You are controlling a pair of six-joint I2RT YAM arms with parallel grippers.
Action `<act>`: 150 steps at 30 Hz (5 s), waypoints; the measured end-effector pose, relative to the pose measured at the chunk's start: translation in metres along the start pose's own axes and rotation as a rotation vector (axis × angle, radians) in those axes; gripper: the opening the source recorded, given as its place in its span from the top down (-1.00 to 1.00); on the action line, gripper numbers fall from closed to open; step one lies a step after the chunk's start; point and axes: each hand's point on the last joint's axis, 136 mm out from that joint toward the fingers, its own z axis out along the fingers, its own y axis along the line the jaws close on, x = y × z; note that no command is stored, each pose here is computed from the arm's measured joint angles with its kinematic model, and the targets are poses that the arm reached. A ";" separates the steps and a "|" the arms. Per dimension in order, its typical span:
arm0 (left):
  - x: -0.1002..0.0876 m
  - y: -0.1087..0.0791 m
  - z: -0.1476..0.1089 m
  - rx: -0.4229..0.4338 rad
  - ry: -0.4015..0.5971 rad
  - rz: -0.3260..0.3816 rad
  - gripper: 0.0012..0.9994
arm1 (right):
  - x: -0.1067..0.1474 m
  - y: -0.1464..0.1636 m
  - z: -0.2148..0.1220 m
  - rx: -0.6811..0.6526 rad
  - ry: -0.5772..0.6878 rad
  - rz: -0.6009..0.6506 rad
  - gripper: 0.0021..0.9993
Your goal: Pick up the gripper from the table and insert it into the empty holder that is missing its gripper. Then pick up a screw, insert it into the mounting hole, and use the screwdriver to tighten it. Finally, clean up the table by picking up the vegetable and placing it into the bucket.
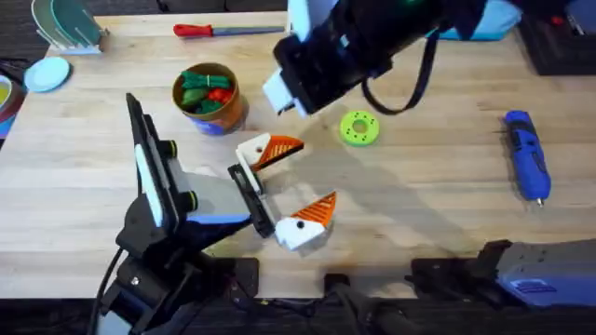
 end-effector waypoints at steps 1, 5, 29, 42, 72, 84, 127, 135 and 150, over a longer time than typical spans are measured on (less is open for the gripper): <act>0.000 0.000 0.000 0.000 0.000 0.000 -0.99 | 0.001 0.004 0.001 -0.007 0.004 -0.005 0.99; 0.000 0.000 0.000 0.000 0.000 0.000 -0.99 | 0.007 0.019 0.003 -0.026 0.016 -0.022 0.99; 0.001 0.000 0.000 0.000 0.002 -0.009 -0.99 | 0.024 0.041 0.034 -0.055 0.116 -0.044 0.99; 0.000 0.000 0.000 0.000 0.001 -0.004 -0.99 | 0.033 0.041 0.033 -0.060 0.156 -0.038 0.99; 0.002 0.001 0.000 -0.006 0.007 -0.023 -0.99 | 0.026 0.043 0.055 -0.063 0.157 -0.038 0.99; 0.002 0.001 0.000 -0.006 0.007 -0.023 -0.99 | 0.025 0.041 0.055 -0.056 0.155 -0.035 0.76; 0.001 0.002 0.000 -0.010 0.006 -0.007 -0.92 | 0.162 -0.043 -0.137 -0.027 -0.140 0.121 -0.58; 0.001 0.007 0.000 -0.040 0.004 0.000 0.97 | 0.175 -0.041 -0.136 -0.040 -0.102 0.111 -0.58; 0.001 0.011 0.000 -0.060 0.003 0.000 0.98 | 0.150 -0.134 -0.105 0.333 -0.018 0.413 -0.75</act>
